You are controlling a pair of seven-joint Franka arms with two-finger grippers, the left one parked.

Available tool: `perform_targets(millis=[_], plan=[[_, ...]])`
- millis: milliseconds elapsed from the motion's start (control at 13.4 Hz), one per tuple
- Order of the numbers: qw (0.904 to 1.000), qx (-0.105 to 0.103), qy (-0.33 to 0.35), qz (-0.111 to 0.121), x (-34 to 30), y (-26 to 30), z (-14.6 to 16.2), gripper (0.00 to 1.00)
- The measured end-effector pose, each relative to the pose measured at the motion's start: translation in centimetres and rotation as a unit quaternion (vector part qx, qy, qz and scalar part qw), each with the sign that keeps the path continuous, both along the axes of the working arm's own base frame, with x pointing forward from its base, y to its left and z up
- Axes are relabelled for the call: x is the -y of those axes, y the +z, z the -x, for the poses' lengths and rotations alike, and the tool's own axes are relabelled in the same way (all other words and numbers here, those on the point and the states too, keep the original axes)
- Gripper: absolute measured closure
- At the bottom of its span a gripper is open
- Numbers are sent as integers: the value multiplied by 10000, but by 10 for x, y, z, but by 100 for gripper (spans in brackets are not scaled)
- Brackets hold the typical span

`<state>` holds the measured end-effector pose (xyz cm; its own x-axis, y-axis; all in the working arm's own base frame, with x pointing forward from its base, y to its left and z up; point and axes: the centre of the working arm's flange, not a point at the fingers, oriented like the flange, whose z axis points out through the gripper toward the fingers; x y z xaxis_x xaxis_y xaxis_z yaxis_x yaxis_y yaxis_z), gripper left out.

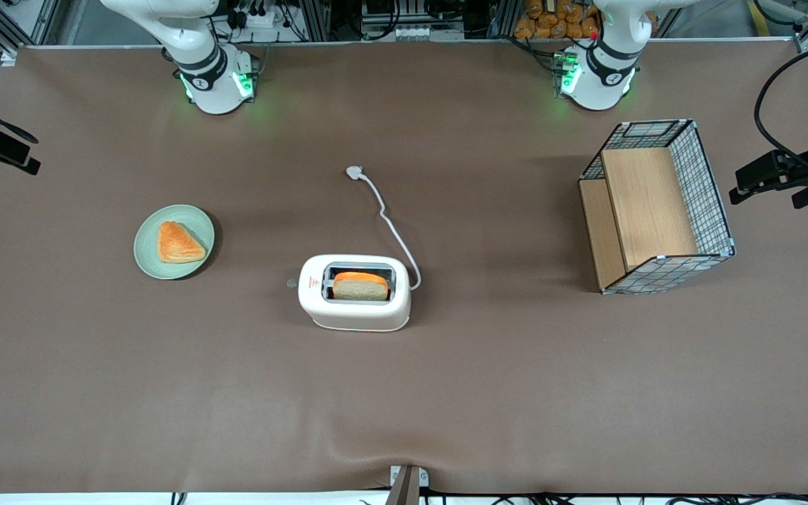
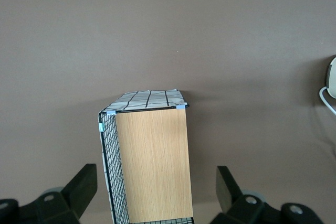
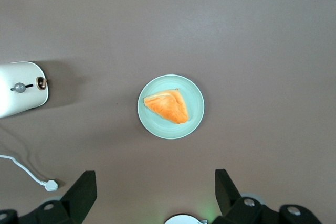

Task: Press toaster button with right arm
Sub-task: 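Move the right gripper toward the lever on the white toaster's end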

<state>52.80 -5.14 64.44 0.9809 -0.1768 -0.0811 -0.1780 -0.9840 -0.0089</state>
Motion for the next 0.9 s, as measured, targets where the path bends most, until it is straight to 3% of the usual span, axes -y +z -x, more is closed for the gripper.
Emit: perform_targets(millis=[599, 898], plan=[[9999, 2, 119, -4, -10, 0, -2, 0], [9992, -98, 388, -34, -11, -14, -13, 0]])
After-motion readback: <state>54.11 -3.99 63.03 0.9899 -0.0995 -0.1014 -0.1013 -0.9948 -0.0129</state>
